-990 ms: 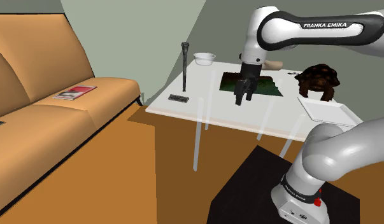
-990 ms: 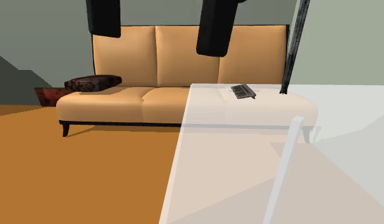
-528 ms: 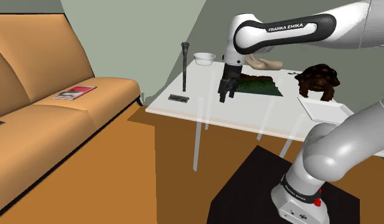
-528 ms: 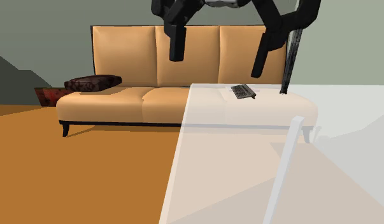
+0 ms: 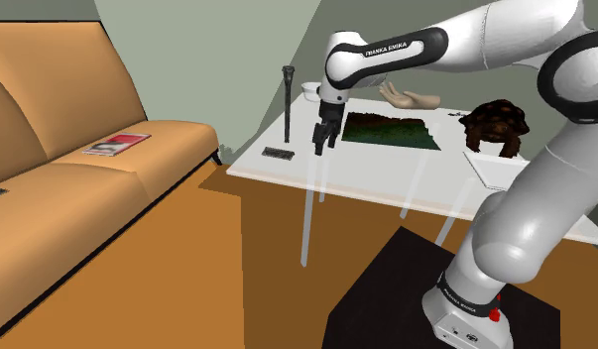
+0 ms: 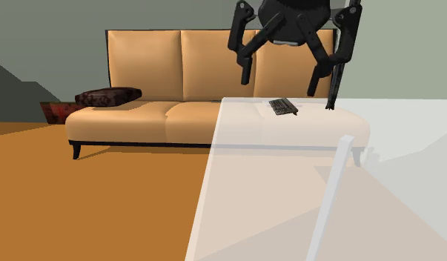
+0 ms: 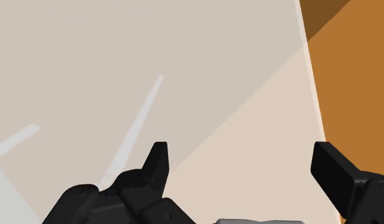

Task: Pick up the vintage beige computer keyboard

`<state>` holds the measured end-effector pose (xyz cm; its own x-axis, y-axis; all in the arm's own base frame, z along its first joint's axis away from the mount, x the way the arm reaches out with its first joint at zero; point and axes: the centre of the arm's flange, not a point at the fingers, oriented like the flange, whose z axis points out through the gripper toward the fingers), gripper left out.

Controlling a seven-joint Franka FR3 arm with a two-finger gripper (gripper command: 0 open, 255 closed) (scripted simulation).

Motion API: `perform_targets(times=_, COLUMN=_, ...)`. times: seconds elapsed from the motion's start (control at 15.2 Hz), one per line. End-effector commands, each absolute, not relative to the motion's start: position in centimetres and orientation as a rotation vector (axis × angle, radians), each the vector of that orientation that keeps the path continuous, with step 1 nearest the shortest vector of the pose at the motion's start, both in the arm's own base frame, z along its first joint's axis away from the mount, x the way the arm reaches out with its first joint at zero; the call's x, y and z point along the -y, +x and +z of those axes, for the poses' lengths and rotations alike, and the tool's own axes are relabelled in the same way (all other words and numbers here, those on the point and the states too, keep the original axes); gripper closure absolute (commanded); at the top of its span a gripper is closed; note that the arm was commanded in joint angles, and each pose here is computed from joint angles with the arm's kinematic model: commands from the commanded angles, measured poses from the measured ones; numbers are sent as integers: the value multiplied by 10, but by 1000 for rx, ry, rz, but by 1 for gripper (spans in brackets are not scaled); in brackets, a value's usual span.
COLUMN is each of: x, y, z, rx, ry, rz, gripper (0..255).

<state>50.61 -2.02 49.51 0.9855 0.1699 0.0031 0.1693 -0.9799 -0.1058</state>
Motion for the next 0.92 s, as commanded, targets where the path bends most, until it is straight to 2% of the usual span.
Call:
perform_targets(times=0.0, x=19, y=529, z=491, rx=304, ry=-3023, rz=-7, gripper=0)
perform_targets(times=0.86, x=-9, y=683, z=463, rx=574, ry=-3000, rz=-98, gripper=0)
